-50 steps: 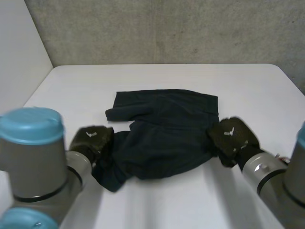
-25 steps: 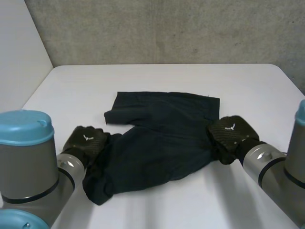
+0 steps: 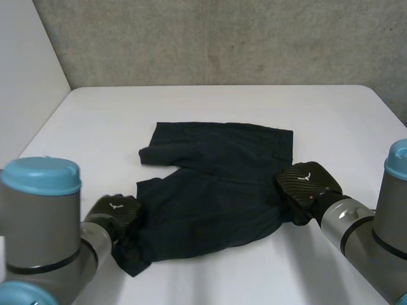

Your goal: Fold the shorts.

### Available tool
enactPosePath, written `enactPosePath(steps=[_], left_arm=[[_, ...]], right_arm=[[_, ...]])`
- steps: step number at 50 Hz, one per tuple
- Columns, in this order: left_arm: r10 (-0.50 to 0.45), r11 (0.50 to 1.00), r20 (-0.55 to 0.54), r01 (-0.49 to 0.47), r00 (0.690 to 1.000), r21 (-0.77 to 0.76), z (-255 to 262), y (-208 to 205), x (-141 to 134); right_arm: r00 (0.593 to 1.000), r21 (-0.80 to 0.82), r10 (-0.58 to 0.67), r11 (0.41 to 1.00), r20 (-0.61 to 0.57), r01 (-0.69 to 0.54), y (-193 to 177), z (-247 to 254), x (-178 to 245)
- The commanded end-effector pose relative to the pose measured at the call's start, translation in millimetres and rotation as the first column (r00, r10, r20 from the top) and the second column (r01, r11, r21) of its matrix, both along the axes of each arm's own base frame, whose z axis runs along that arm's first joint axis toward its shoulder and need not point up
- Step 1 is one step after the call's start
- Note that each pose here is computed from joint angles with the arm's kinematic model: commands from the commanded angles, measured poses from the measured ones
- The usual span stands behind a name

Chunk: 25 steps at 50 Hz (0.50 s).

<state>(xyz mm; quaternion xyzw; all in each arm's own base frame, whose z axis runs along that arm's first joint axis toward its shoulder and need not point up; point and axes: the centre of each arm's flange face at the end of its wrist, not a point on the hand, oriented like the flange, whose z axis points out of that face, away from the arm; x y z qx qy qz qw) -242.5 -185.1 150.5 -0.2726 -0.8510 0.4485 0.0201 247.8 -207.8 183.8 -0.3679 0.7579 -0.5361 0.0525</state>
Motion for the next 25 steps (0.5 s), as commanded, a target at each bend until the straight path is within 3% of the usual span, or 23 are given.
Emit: enactPosePath(steps=[1,8,13,17,19,25], left_arm=[[0.001,1.000,0.014,-0.002,1.000,0.022,-14,-8,-5],[-0.015,0.986,-0.092,0.000,0.996,-0.168,51,0,-1],[-0.059,0.938,-0.158,0.000,0.986,-0.346,112,16,6],[-0.130,0.891,-0.069,0.085,0.989,-0.446,146,33,15],[-0.177,0.878,0.030,0.172,0.984,-0.448,149,44,18],[-0.228,0.878,0.176,0.280,0.958,-0.388,134,54,21]], right_arm=[[1.000,-0.003,-0.021,1.000,-0.004,0.021,-3,-3,-5],[0.999,-0.068,0.002,0.998,-0.040,-0.005,-2,17,-7],[0.993,-0.204,0.027,0.978,-0.119,-0.051,8,60,-13],[0.992,-0.318,0.017,0.946,-0.126,-0.056,18,105,-17],[0.992,-0.338,0.009,0.940,-0.127,-0.052,23,118,-20],[0.981,-0.227,0.052,0.969,-0.189,-0.095,40,121,-24]])
